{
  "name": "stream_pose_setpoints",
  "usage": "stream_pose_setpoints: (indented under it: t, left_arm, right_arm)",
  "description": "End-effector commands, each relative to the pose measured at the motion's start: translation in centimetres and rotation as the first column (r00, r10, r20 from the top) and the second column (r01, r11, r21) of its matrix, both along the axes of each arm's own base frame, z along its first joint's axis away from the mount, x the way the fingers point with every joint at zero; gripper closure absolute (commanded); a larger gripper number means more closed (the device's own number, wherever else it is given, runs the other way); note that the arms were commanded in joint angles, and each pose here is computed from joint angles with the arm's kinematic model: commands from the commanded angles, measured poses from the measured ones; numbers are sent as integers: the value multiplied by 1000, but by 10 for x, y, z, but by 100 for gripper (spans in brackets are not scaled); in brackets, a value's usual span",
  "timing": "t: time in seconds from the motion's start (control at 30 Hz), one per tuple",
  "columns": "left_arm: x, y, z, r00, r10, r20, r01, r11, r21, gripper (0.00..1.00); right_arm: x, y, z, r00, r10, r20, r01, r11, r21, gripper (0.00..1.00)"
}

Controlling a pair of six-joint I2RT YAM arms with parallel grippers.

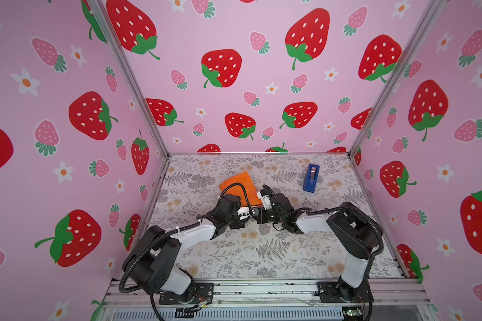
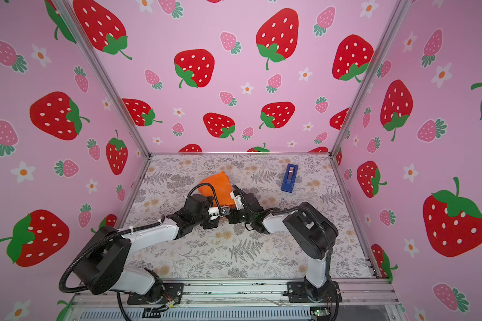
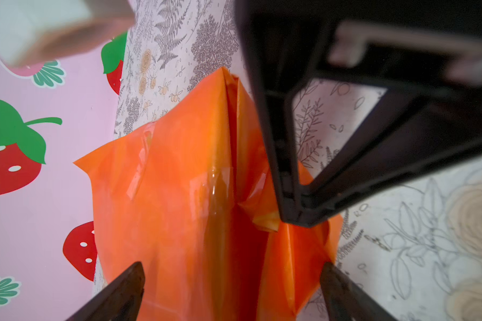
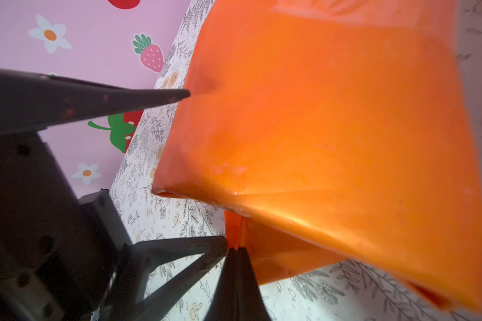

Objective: Wrap a gift box in wrapping paper
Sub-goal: Fold the wrapping paper in the gift box.

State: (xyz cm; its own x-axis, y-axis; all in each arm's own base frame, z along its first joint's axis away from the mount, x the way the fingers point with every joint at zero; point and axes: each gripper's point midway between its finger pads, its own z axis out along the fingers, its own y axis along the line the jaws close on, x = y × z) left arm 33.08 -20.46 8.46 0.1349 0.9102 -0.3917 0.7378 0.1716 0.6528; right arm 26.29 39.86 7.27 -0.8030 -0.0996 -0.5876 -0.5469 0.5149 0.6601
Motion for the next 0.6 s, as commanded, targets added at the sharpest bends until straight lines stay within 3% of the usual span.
stream_pose_setpoints:
  t: [0.0, 0.23, 0.43, 0.57]
  left_arm:
    - [-14, -2, -3, 998, -34, -51, 35, 999, 9, 1]
    - [-24, -5, -15, 995, -50, -81, 54, 998, 44, 1]
    - [9, -9, -18, 995, 59, 76, -63, 997, 54, 1]
    - [23, -12, -20, 989, 101, 111, -107, 993, 43, 1]
  right_arm:
    - [5, 7, 26, 1000, 5, 25, -6, 999, 52, 100]
    - [6, 8, 28, 1000, 6, 16, -7, 998, 57, 100]
    - [2, 11, 37, 1000, 22, -6, -22, 995, 95, 100]
    - [-3, 11, 38, 999, 37, -27, -34, 993, 110, 100]
